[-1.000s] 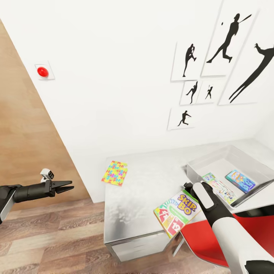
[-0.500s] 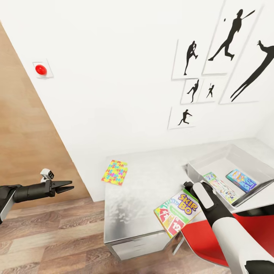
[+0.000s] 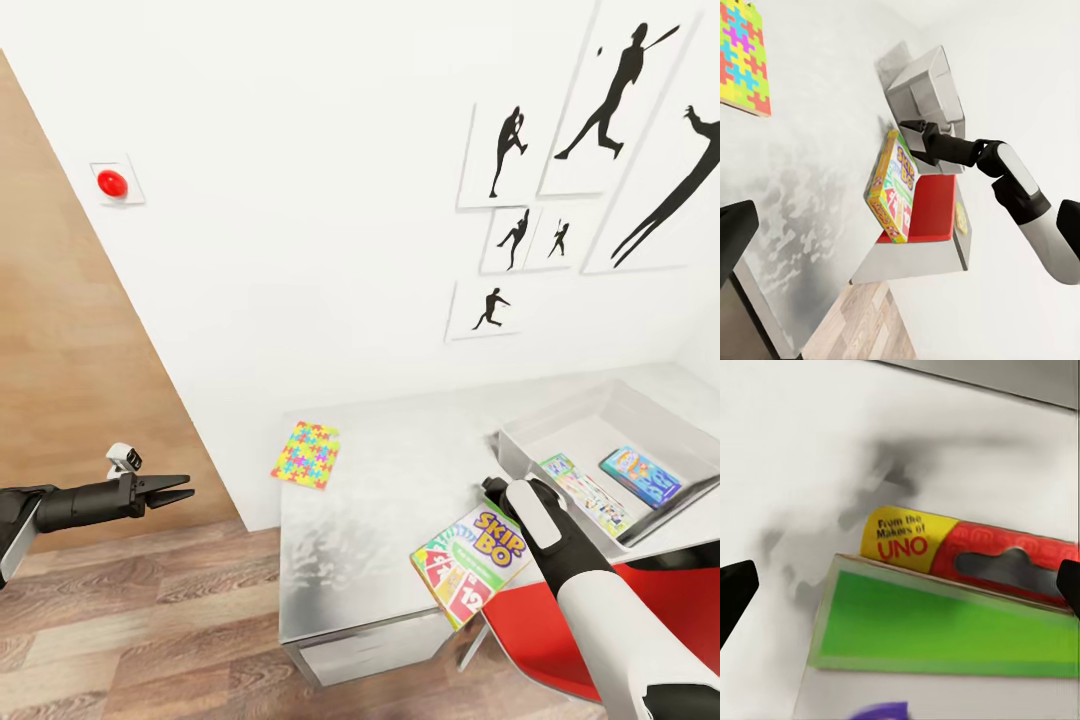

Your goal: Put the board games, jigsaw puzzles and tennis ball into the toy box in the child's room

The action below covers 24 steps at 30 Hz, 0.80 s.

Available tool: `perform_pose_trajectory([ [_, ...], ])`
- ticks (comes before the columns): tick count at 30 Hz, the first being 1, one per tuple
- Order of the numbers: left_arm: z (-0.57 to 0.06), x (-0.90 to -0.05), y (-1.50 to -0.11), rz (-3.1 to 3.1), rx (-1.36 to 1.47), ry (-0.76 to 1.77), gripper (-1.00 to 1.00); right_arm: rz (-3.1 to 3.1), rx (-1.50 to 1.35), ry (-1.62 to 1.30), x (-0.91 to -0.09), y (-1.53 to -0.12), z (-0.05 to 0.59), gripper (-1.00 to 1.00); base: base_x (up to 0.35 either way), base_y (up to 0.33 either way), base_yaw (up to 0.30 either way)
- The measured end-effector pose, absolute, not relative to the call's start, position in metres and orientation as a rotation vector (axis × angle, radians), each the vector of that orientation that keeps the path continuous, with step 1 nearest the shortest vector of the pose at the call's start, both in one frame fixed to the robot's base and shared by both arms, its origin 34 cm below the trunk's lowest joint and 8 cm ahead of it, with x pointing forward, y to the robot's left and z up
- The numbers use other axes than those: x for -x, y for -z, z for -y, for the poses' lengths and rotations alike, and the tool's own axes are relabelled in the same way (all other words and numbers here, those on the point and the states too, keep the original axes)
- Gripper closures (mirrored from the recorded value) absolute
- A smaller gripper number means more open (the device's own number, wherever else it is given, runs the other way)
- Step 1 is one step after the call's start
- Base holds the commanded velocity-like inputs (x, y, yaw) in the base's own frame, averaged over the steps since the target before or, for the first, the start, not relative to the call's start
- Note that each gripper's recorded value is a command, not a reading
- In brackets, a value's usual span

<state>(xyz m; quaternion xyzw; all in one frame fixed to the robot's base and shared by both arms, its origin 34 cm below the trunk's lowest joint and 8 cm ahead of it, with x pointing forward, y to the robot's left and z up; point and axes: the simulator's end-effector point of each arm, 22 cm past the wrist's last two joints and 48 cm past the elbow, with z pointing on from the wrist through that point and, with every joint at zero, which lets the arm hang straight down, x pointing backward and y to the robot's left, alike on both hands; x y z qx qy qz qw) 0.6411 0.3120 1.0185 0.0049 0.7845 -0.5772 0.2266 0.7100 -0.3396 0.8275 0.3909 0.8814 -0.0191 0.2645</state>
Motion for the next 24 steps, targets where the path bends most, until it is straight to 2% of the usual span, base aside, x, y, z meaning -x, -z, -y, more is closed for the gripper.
perform_pose_trajectory([
  [24, -0.311, -0.641, -1.001, -2.185, 0.012, 1.605, -1.00, -2.417, -1.058, 0.079, -0.702, -0.807, 0.341, -1.00, 0.000, 0.000, 0.000],
])
